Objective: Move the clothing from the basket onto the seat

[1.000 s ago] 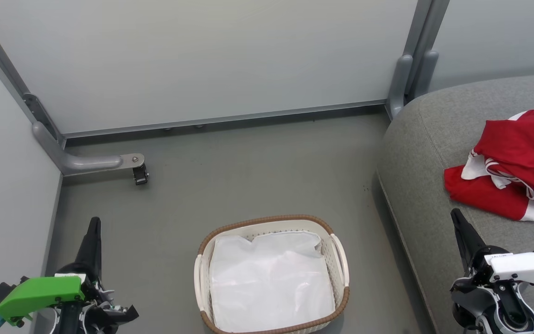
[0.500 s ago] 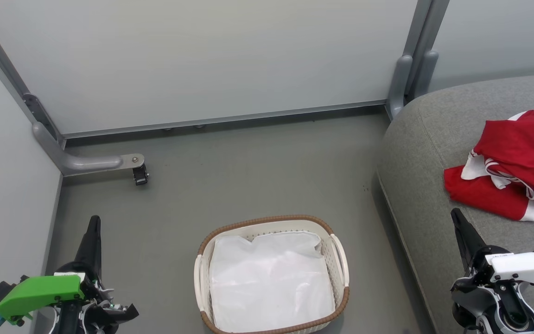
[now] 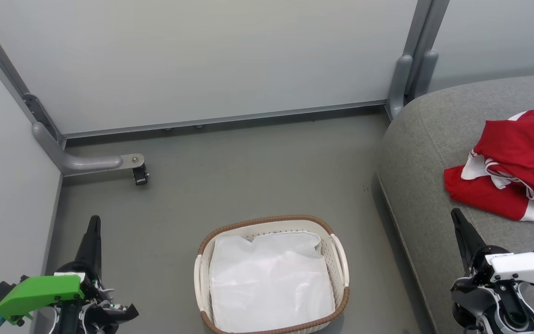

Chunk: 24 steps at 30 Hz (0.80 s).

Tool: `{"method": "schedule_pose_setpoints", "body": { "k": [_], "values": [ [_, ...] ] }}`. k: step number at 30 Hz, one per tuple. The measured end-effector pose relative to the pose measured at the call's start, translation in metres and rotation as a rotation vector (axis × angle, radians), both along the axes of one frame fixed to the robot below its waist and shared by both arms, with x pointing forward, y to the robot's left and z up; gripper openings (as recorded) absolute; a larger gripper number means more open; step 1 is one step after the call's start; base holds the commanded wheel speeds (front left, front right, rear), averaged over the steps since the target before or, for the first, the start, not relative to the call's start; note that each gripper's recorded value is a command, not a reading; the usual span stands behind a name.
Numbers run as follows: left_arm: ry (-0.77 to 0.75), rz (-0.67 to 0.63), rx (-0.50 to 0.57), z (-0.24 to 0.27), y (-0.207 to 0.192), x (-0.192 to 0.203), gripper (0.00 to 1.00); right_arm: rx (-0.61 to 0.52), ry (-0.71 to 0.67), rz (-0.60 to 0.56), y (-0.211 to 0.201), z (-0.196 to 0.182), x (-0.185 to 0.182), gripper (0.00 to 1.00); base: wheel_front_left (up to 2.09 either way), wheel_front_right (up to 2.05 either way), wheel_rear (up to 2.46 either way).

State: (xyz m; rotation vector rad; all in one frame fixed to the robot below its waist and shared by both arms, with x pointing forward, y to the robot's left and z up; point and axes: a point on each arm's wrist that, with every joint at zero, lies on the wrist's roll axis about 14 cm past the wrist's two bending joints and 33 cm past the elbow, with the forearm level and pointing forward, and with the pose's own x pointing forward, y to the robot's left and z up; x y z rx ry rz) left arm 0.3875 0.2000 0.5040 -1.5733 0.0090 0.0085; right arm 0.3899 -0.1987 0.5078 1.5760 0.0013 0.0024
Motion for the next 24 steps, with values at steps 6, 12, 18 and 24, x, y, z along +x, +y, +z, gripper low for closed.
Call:
{"method": "schedule_pose_setpoints", "body": {
  "k": [6,12,18,24],
  "values": [
    [0.0,0.0,0.0,0.0,0.0,0.0,0.0,0.0,0.0,0.0,0.0,0.0,0.0,0.0,0.0,0.0,0.0],
    [0.0,0.0,0.0,0.0,-0.0001,0.0,0.0,0.0,0.0,0.0,0.0,0.0,0.0,0.0,0.0,0.0,0.0],
    [0.0,0.0,0.0,0.0,0.0,0.0,0.0,0.0,0.0,0.0,0.0,0.0,0.0,0.0,0.0,0.0,0.0],
    [0.0,0.0,0.0,0.0,-0.0001,0.0,0.0,0.0,0.0,0.0,0.0,0.0,0.0,0.0,0.0,0.0,0.0]
  ]
}}
